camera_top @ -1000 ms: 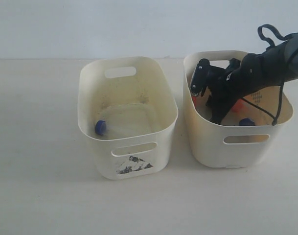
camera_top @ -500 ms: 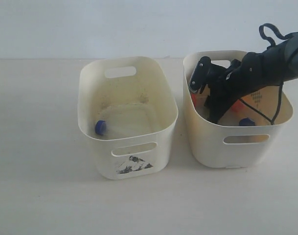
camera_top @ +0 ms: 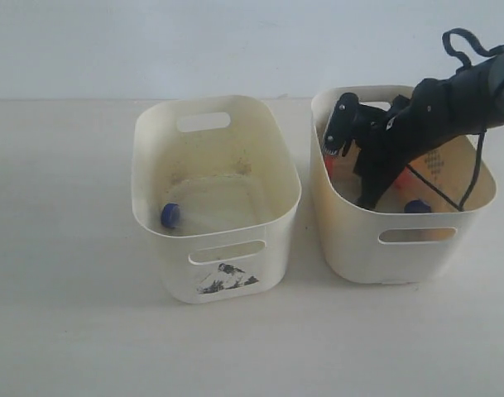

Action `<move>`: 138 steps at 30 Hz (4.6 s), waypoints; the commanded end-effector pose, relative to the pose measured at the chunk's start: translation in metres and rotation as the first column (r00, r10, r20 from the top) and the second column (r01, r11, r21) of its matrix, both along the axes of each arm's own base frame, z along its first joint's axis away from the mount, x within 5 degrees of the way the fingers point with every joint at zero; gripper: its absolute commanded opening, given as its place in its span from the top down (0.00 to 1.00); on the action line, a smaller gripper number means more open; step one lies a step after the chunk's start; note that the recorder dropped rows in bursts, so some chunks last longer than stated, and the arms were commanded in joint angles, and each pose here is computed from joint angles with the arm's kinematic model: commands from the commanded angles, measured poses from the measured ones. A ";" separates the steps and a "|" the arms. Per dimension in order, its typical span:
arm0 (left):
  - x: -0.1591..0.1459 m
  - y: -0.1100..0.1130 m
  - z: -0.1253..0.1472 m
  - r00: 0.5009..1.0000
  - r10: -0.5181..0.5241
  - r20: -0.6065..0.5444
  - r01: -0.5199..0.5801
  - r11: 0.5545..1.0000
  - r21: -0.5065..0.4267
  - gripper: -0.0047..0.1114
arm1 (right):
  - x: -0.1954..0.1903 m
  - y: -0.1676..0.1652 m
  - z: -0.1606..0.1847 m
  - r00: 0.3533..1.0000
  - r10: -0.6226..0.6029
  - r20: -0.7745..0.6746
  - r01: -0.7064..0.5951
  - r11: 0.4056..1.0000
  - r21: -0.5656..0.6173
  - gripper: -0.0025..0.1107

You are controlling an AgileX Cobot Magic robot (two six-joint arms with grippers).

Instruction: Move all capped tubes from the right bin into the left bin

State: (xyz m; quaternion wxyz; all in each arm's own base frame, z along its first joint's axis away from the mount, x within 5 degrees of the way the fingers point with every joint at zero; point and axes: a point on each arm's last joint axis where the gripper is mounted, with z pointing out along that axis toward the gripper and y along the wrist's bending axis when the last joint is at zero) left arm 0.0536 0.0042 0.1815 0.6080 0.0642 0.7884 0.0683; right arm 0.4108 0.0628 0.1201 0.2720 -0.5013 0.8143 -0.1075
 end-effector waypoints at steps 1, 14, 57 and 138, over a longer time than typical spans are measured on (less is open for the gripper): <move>0.000 0.000 0.002 1.000 0.000 0.008 0.001 1.000 -0.016 0.92 | -0.024 -0.001 0.006 0.978 -0.018 -0.208 0.020 1.000 0.007 0.98; 0.000 0.000 0.002 1.000 0.000 0.008 0.001 1.000 -0.016 0.92 | -0.017 0.001 0.045 0.998 -0.062 -0.029 0.064 0.994 0.083 0.98; 0.000 0.000 0.002 1.000 0.000 0.008 0.001 1.000 -0.016 0.92 | 0.006 0.001 -0.028 0.982 -0.187 0.025 0.182 0.974 0.138 0.72; 0.000 0.000 0.002 1.000 0.000 0.008 0.001 1.000 -0.016 0.92 | -0.016 0.011 0.047 0.934 -0.344 -0.093 0.356 0.890 0.285 0.43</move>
